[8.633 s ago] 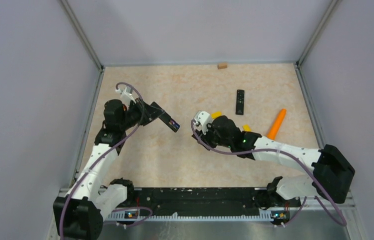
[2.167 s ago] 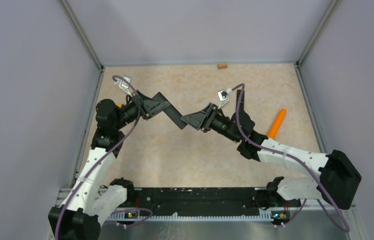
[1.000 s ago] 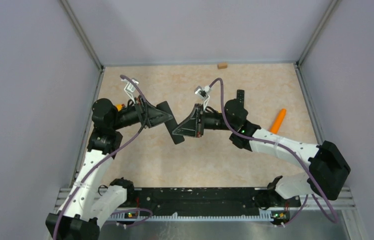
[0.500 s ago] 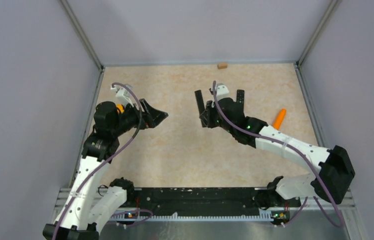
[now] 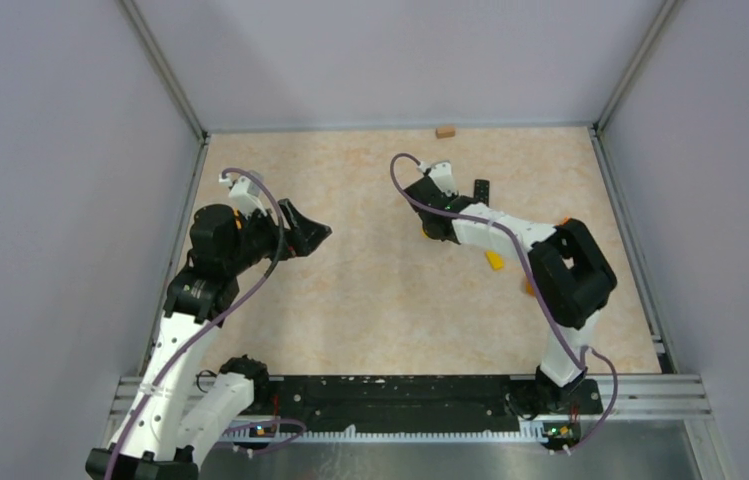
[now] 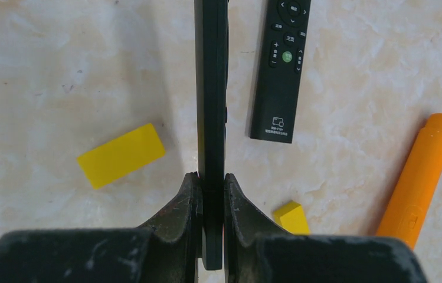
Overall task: Load the batteries into the remote control
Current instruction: Place the remote control at the center of the board.
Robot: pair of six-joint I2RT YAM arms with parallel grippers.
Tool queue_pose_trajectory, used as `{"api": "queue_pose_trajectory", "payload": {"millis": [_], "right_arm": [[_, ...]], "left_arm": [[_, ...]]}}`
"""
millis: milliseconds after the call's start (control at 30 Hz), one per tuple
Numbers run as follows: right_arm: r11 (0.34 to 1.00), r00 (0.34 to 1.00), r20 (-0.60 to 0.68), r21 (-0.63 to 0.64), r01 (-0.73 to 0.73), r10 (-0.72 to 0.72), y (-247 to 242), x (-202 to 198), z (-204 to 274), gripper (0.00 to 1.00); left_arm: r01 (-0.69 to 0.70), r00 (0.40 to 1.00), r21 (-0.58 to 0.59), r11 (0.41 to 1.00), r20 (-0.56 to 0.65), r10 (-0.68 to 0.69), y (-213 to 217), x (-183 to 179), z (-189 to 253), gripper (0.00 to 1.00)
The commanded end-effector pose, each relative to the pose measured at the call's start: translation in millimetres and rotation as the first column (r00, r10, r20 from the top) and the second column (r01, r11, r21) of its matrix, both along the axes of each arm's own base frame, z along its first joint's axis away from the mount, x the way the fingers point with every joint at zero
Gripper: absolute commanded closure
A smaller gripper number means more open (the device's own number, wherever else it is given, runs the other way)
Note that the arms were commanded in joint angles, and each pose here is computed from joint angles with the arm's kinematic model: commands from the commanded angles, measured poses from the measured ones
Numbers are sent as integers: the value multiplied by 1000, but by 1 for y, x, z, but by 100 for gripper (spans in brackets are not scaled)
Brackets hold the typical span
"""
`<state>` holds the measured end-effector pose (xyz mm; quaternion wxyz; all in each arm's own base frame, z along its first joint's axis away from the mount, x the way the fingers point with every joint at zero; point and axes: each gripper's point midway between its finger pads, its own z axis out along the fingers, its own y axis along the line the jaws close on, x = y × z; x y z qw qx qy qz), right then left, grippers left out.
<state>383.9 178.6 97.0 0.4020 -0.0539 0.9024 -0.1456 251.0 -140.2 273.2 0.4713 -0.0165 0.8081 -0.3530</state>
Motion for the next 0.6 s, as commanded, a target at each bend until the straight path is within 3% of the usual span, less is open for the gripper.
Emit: {"api": "queue_pose_trajectory", "payload": {"millis": [0,367,567], "right_arm": [[992,996,36,-83,90,-87,-10,23,3,100],[991,995,-44,-103,84,-89,-14,42,-43,99],[996,995,-81,-71,46,-52,-5,46,-51,78]], "left_arm": [[35,998,-32,999,51,-33,-7,0,16,1],[41,999,-41,998,30,-39,-10,6,11,1],[37,999,-42,998,31,-35,-9,8,12,1]]}}
